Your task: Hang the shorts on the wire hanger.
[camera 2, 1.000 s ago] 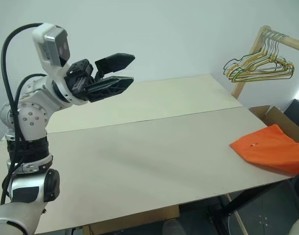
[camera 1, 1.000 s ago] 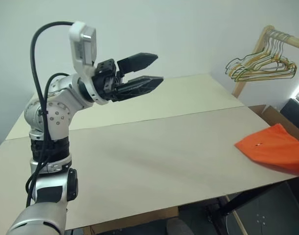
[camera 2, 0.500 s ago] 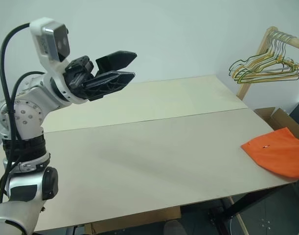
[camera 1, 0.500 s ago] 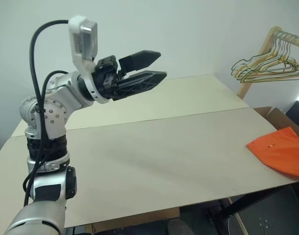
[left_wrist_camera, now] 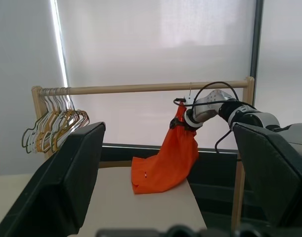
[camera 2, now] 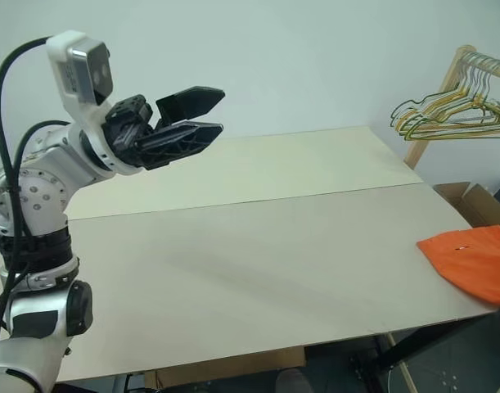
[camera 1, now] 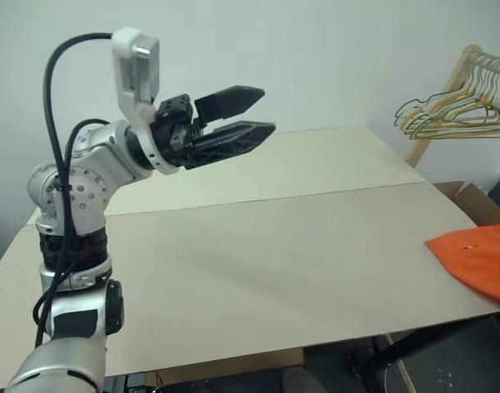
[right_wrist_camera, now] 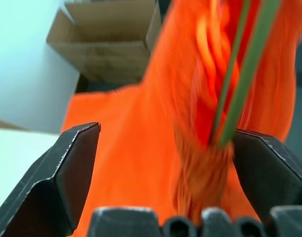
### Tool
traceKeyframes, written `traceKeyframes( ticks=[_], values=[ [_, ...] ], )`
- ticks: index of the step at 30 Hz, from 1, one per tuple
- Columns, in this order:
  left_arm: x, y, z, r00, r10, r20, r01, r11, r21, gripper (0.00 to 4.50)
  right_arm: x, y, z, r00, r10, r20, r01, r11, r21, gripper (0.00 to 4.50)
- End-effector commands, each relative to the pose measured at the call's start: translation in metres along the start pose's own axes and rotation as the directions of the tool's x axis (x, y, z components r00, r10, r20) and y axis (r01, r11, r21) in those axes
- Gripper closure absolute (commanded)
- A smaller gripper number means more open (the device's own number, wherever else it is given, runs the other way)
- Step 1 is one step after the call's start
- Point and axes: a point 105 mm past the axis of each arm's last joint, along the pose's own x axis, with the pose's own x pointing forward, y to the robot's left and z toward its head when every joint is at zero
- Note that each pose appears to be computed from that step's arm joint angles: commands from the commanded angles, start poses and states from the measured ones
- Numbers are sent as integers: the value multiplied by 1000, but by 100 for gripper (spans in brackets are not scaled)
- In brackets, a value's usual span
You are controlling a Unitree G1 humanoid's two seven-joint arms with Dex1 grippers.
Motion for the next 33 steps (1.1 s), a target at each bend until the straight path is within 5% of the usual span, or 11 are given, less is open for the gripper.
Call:
traceKeyframes(
  ticks=[1,6,13,20,26,33],
  values=[
    [-4,-2,11,1000,30,7,-30,998,63,5,-10,3,24,993,-2,115,-2,999,36,4],
    [-7,-5,12,998,55,-4,-55,995,79,5,-19,0,39,970,-87,228,85,996,18,4],
    [-12,-7,13,996,87,-9,-86,993,86,5,-74,28,63,838,-105,535,158,986,-54,4],
    [-12,-8,15,996,89,-24,-86,993,86,5,-123,68,59,614,10,789,229,955,-190,4],
    [-13,-9,14,995,93,-28,-90,992,84,5,-148,89,51,473,88,876,269,933,-239,4],
    [-14,-10,14,995,98,-25,-96,992,84,5,-143,95,49,491,112,864,237,937,-256,4]
  ],
)
